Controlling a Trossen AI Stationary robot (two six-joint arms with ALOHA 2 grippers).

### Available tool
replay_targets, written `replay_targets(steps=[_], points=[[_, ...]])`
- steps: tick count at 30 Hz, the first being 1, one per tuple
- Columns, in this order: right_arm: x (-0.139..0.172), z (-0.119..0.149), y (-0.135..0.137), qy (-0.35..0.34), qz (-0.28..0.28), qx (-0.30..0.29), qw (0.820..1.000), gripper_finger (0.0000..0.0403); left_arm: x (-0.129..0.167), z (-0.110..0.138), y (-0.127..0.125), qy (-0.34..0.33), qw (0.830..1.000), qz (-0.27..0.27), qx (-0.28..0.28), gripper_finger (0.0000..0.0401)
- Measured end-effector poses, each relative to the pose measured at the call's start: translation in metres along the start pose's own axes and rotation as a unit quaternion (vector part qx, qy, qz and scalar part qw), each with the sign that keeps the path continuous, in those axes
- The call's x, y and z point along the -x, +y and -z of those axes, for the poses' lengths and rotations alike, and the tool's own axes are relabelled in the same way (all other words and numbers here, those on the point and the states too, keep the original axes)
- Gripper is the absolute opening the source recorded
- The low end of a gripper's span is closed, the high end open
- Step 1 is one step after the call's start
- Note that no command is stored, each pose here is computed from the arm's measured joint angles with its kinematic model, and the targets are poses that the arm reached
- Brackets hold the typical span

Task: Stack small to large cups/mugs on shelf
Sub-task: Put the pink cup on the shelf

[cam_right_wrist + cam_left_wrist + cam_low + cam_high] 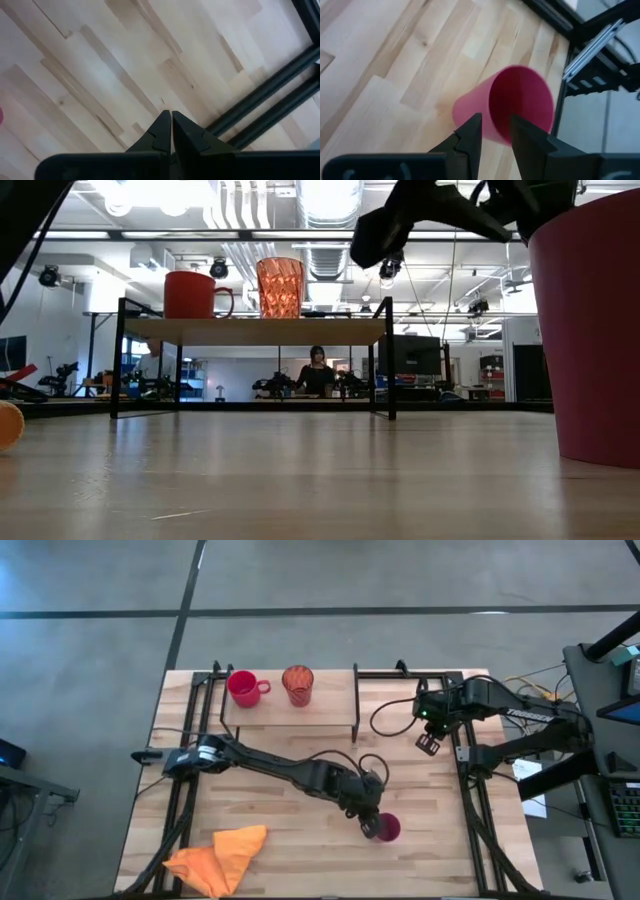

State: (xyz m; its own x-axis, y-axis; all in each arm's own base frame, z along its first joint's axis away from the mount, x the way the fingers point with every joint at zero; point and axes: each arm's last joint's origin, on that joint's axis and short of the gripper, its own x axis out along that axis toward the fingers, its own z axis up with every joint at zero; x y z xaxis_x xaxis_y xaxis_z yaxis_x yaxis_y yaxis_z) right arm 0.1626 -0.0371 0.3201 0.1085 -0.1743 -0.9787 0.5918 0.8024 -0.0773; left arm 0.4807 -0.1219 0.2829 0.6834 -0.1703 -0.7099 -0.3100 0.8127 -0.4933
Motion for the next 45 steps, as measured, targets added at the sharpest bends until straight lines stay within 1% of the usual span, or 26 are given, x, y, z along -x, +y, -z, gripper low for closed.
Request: replay_targets(steps=[8,12,16,25,31,34,45], points=[[0.000,-0.002,0.001,-0.011,-0.005,0.007,1.000,0.0009,-0.007,0.010,0.001,0.006,1.000,-0.016,-0.002,0.0083],[0.000,-0.003,0.001,-0.013,-0.005,0.007,1.000,0.0009,-0.014,0.016,0.006,0.010,1.000,-0.021,0.019,0.0083],[0.000,-0.003,0.001,-0.013,-0.006,0.007,1.000,0.0009,-0.016,0.014,0.005,-0.001,1.000,-0.011,0.021,0.0083],[0.000,-0.004,0.002,-0.020,-0.009,0.009,1.000,0.0009,-0.015,0.015,0.003,-0.004,1.000,-0.008,0.020,0.0083],[0.000,-0.004,0.002,-0.021,-0.009,0.009,1.000,0.0009,-0.015,0.013,-0.004,-0.022,0.999,0.015,0.019,0.0083],[0.000,-0.005,0.002,-0.023,-0.010,0.009,1.000,0.0009,-0.015,0.013,-0.005,-0.024,0.999,0.018,0.018,0.0083],[0.000,-0.005,0.002,-0.024,-0.010,0.009,1.000,0.0009,-0.016,0.015,-0.003,-0.022,1.000,0.013,0.018,0.0083]])
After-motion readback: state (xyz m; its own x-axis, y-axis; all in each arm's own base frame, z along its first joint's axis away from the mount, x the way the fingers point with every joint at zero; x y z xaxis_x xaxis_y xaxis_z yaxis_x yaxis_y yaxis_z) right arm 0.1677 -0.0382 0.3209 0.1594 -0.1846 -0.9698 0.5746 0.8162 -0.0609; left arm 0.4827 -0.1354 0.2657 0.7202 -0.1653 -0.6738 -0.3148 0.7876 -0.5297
